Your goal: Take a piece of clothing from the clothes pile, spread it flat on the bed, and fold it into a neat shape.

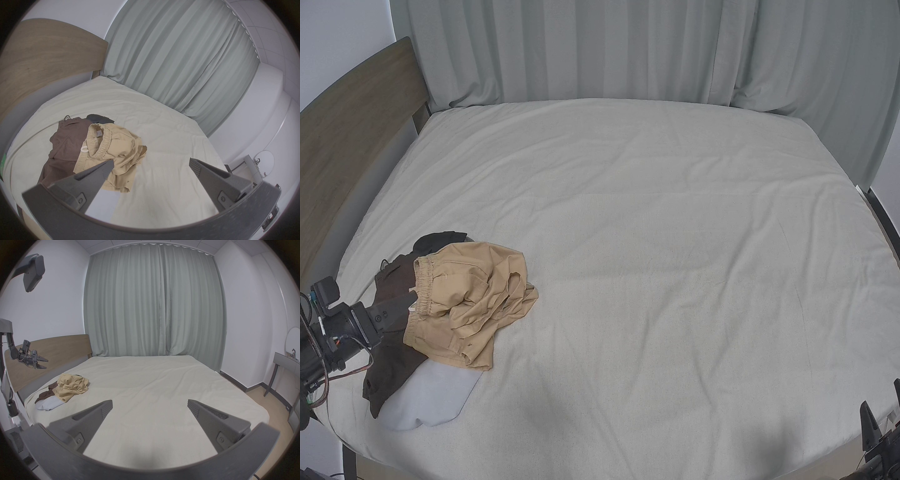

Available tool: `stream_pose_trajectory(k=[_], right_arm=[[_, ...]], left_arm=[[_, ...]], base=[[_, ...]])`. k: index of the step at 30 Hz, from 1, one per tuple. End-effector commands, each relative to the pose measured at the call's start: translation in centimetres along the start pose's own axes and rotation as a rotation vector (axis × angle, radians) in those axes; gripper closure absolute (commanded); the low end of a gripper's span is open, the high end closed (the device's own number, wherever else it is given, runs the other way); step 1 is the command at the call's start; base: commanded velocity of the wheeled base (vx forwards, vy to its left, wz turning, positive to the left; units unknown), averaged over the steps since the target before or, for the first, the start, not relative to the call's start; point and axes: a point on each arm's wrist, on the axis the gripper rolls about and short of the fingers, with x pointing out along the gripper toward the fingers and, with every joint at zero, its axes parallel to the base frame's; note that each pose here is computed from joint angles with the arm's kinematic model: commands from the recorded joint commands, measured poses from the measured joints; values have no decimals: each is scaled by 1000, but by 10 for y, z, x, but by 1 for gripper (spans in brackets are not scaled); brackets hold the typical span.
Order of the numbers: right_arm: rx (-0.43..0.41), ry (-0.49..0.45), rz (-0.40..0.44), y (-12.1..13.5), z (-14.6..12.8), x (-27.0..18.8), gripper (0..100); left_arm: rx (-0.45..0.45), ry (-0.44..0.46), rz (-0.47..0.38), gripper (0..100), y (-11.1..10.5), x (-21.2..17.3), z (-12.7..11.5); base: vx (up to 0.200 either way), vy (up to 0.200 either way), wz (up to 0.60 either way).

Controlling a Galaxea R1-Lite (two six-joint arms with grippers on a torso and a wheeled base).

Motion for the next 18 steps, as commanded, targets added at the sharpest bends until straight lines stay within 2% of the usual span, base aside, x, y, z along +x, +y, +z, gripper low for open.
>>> stream_pose_trajectory(k=[1, 10, 18], right_arm=[[0, 1, 0, 0, -5, 0, 0], [0, 1, 0, 0, -5, 0, 0], [0, 1, 0, 0, -5, 0, 0]], left_arm=[[-57, 46, 35, 0, 27, 18, -4], [-76, 42, 39, 0, 55, 38, -6], [-65, 23, 36, 0, 71, 57, -8]], base=[[0, 0, 0], [0, 0, 0], [0, 0, 0]])
